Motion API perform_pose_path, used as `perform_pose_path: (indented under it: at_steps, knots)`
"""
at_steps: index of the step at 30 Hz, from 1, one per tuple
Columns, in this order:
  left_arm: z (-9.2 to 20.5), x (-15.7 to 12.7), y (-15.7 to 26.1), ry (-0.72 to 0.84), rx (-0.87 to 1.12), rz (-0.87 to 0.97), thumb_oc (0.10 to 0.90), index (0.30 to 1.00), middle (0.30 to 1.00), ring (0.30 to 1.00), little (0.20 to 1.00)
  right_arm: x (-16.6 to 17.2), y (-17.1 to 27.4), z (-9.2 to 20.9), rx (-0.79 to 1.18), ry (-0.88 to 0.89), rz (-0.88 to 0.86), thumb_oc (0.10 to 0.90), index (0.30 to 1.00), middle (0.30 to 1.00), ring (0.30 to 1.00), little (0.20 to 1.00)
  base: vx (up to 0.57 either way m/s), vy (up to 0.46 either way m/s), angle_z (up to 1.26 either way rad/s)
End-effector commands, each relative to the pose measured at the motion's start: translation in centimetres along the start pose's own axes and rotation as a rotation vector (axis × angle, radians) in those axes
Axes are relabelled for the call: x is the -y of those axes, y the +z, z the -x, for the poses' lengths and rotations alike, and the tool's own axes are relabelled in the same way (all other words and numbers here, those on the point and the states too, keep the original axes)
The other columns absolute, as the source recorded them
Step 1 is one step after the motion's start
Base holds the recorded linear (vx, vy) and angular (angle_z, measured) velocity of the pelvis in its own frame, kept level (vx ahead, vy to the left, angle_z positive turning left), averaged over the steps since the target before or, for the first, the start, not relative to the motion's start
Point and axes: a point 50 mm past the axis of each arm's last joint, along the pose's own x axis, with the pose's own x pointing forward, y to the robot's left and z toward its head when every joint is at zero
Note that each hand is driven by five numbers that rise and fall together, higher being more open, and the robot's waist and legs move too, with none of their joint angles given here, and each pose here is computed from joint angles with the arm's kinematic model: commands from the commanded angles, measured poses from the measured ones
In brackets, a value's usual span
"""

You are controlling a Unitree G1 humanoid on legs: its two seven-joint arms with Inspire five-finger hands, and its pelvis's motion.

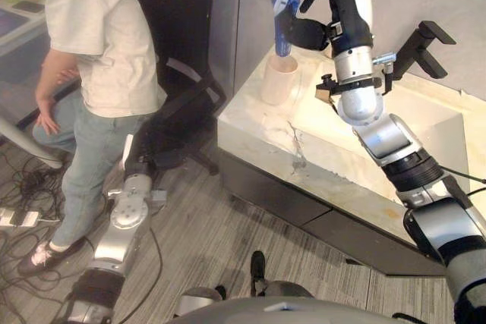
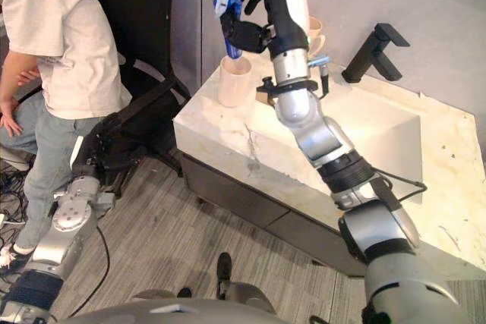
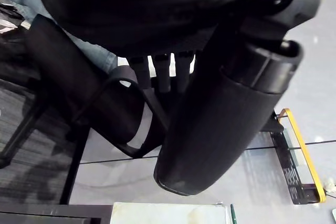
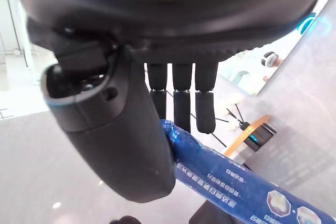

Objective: Organize the bathroom.

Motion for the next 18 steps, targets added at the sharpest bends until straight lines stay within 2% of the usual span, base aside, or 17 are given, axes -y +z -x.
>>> perform_pose_path:
  at_steps: [1,18]
  knots:
    - [0.0,-0.3,2.8,-0.009,0.168,-0.025,0.8,0.9,0.9,0.9,0.9,2.4,3.7,-2.7,0.182,-0.139,-0.053,0.4,0.3,0.3,0.3,0.3,0.05,-0.035,-0.01]
    - [0.8,-0.8,1.5,-0.013,0.133,-0.03,0.8,0.9,0.9,0.9,0.9,1.0,0.8,-1.4,0.042,-0.113,-0.084,0.4,0.3,0.3,0.3,0.3,0.07,-0.025,0.0]
